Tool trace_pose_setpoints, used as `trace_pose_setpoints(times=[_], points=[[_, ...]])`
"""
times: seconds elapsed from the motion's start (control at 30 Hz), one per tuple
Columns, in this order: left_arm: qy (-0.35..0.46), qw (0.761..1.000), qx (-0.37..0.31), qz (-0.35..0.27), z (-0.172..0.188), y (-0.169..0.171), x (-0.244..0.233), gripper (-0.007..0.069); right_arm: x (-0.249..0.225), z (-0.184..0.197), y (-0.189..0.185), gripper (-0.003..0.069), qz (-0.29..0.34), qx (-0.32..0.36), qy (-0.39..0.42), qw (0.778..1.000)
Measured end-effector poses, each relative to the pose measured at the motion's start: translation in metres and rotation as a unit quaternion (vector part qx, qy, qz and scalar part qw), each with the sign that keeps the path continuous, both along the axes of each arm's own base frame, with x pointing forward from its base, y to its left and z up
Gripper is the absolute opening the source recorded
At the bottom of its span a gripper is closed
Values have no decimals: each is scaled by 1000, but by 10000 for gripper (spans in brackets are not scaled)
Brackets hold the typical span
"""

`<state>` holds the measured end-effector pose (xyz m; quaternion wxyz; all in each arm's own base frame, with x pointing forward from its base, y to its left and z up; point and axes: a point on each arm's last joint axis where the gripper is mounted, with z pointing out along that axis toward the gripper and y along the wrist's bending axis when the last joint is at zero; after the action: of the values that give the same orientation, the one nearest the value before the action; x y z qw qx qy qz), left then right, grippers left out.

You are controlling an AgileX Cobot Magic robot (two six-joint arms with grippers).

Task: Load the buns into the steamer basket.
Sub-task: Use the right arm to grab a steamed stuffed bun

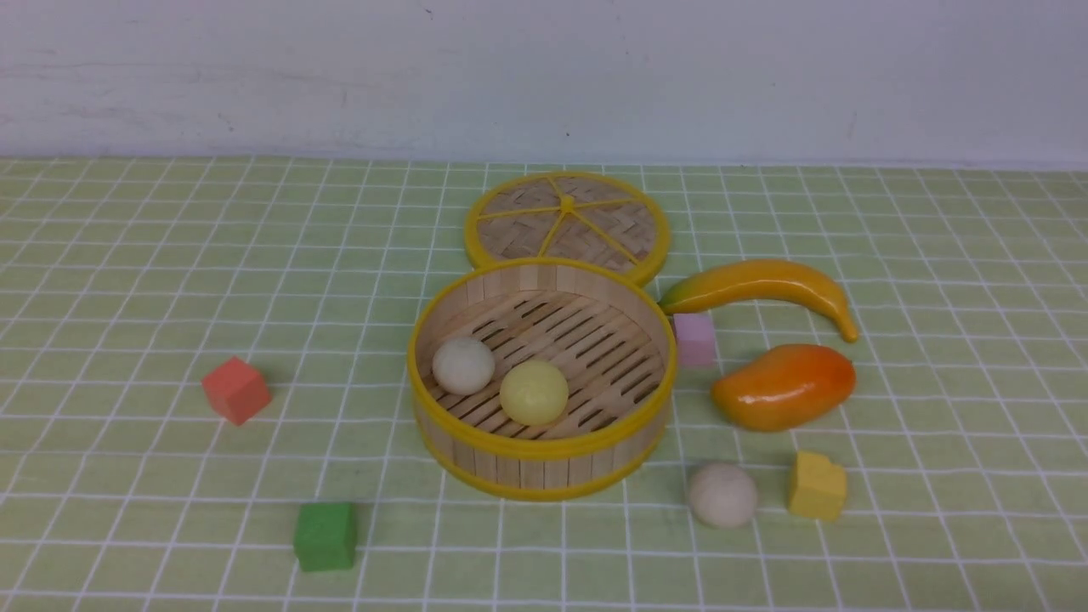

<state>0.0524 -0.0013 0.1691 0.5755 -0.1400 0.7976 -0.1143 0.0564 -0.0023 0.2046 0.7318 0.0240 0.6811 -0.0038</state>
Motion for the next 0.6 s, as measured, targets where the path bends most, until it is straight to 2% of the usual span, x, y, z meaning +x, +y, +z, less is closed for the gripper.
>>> trace_pose_setpoints(times=[0.17,0.4,0.5,0.6], points=[[0,1000,0,0,0,0,0,71,0,1,2,239,9,-21,-3,1000],[0,1000,0,0,0,0,0,75,-3,15,16,239,88,9,-46,995],[0,1000,0,0,0,0,0,78,-7,36,16,239,95,11,-75,993],[0,1000,0,0,0,0,0,81,-21,80,10,239,54,4,-135,989]])
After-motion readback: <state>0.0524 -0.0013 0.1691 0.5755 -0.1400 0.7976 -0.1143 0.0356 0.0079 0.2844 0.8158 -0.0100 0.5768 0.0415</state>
